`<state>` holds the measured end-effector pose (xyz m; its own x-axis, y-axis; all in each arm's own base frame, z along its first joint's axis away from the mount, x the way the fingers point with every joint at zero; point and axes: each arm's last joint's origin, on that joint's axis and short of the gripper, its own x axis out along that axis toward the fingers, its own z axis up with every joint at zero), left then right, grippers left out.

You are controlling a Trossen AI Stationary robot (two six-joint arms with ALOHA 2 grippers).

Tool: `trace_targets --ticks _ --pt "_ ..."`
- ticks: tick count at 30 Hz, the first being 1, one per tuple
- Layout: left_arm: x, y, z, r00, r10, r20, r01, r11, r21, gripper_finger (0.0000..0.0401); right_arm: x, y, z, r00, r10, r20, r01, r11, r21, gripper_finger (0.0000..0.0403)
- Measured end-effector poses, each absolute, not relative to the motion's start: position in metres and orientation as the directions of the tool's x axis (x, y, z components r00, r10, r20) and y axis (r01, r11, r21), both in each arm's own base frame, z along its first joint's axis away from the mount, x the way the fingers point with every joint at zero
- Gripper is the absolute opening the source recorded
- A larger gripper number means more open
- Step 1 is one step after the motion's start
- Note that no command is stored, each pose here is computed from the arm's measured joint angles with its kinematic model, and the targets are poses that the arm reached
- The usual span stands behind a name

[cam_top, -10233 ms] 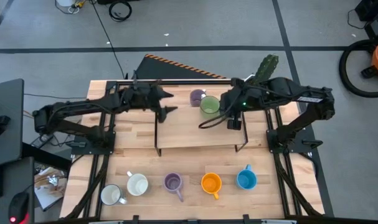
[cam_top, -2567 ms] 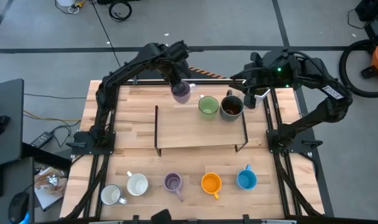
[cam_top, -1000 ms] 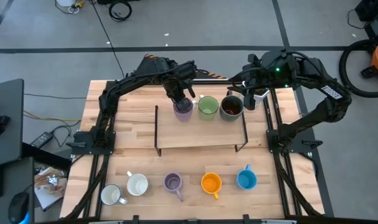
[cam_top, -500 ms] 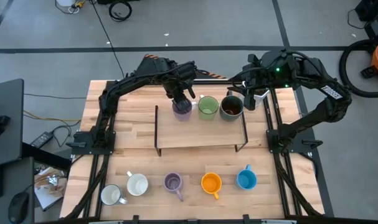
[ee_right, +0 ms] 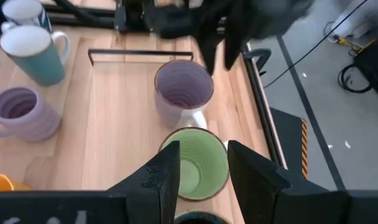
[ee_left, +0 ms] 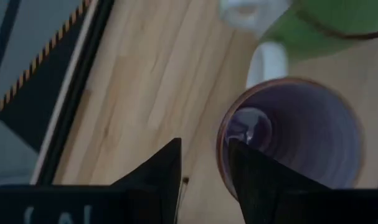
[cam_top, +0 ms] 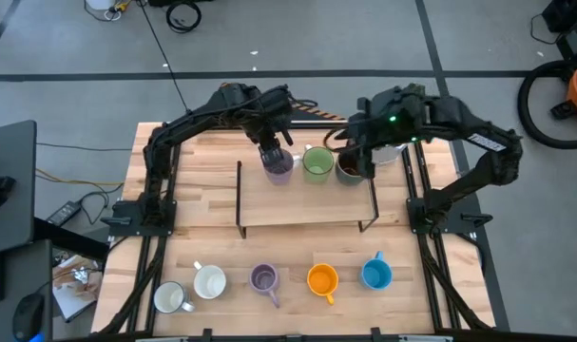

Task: Place coffee mugs
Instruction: Put the top purple mug on the shelf

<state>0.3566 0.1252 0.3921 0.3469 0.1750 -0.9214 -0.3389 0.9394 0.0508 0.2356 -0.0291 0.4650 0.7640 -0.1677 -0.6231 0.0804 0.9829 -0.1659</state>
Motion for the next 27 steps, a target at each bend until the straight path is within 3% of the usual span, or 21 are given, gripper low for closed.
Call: trace_targets --ticks 21,27 --pt "0.335 0.087 0.432 0.514 0.181 -0.838 -0.182 0.978 0.1 0.0135 0.25 0.001 0.456 0.745 -0.116 -0.656 0.005 0.986 -0.168 0.014" --pt "0.309 0.062 0.411 0.59 0.226 -0.775 -0.174 0.973 0.152 0.0135 0.25 0.011 0.455 0.742 -0.146 -0.654 0.021 0.98 -0.196 0.014"
